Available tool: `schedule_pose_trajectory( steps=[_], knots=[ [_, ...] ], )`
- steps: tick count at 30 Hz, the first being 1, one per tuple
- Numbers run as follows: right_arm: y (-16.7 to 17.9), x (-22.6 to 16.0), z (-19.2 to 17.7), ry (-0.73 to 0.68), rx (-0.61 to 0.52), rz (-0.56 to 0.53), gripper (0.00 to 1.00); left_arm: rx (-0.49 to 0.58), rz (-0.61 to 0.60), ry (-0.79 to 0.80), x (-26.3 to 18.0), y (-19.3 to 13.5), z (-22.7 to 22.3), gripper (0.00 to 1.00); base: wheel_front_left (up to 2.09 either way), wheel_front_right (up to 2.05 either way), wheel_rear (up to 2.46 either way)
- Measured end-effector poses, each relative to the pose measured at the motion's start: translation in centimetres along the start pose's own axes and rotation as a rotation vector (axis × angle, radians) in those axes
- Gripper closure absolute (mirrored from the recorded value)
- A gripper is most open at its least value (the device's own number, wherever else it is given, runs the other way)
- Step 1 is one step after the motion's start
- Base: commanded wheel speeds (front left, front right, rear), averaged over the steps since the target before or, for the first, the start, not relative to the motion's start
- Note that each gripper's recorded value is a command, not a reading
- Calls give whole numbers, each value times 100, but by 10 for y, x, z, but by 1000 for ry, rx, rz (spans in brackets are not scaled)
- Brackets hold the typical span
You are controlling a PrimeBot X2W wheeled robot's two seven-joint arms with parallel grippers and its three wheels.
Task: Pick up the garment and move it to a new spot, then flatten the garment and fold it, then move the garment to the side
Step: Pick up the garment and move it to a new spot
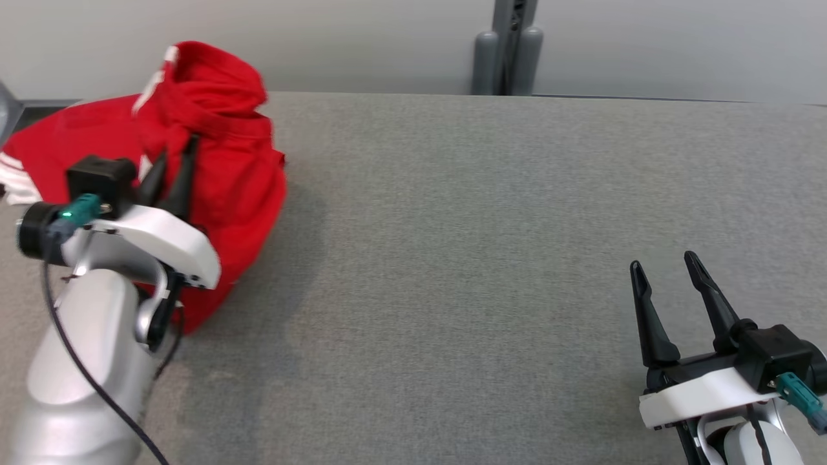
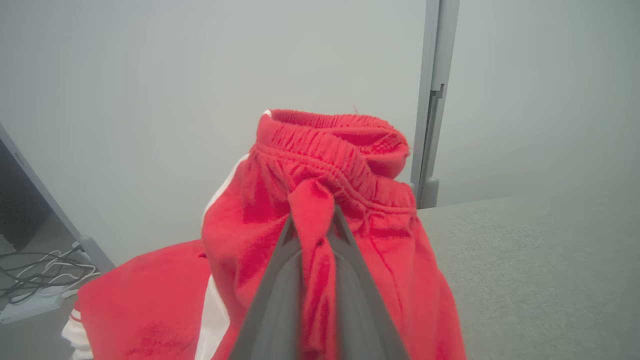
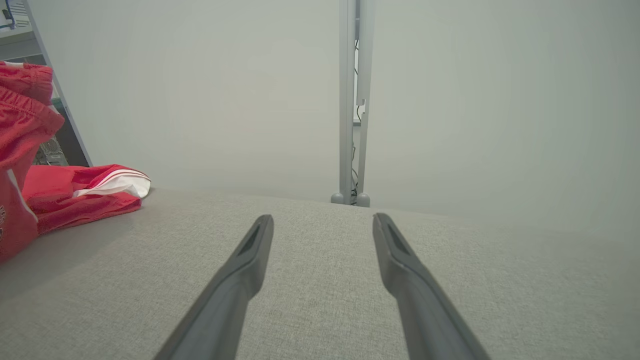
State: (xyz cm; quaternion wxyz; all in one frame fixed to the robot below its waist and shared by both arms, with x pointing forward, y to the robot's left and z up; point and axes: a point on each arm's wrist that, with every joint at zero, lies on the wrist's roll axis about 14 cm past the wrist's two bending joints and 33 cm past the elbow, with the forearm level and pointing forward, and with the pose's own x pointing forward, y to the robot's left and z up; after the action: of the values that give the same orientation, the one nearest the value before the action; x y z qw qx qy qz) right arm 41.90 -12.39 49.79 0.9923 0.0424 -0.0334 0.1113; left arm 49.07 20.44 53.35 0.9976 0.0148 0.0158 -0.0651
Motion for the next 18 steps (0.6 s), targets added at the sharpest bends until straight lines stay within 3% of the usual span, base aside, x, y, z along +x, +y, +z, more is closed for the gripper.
schedule_pose_trajectory(
  steps=[18],
  knots=[
    [-62, -49, 4, 15, -9, -207, 0, 8, -644, 109, 2, -257, -31, 100, 0, 0, 0]
  ],
)
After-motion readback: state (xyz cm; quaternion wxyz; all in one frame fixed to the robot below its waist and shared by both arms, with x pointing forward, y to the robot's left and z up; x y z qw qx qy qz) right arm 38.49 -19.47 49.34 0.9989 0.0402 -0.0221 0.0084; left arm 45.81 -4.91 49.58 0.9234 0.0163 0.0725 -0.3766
